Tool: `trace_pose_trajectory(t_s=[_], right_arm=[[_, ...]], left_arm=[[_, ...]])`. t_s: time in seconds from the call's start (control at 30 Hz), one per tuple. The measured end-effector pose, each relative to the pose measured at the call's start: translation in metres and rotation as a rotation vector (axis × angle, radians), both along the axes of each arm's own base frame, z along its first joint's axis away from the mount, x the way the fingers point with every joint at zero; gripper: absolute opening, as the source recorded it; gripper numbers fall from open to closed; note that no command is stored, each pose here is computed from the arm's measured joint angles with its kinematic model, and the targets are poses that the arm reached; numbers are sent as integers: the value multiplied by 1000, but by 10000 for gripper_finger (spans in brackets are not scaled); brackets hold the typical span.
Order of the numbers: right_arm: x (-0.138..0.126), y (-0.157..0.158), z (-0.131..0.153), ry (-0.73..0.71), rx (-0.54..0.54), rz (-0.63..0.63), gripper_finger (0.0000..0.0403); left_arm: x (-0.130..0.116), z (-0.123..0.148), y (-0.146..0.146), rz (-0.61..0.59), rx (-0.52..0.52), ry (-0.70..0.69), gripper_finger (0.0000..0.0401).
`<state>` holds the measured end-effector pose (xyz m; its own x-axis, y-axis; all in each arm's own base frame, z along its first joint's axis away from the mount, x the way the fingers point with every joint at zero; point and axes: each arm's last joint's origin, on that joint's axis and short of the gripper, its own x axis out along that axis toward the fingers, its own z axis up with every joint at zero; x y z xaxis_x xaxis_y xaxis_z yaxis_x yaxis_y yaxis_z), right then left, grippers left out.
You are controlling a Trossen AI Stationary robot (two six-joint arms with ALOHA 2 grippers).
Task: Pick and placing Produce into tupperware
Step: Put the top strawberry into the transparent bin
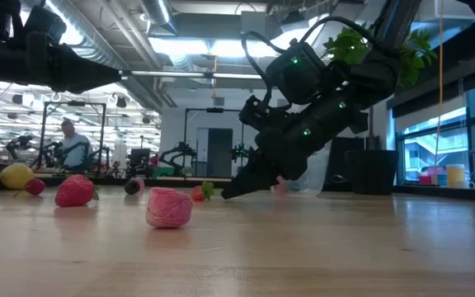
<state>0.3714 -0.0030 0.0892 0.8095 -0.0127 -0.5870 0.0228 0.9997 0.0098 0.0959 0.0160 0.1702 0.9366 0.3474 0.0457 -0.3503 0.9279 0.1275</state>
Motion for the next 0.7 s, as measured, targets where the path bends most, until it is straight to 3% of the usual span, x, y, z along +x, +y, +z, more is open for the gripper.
trace_pose_trajectory(t_s=[0.07, 0.53, 0.7], right_arm=[[0, 0, 0, 0, -2, 1, 9], [0, 0, 2, -1, -17, 13, 4], [-5, 0, 14, 33, -24, 18, 3]], left_arm=[[0, 0, 0, 0, 0, 0, 157], [0, 0, 0, 0, 0, 0, 157], [0, 0, 0, 0, 0, 0, 157]])
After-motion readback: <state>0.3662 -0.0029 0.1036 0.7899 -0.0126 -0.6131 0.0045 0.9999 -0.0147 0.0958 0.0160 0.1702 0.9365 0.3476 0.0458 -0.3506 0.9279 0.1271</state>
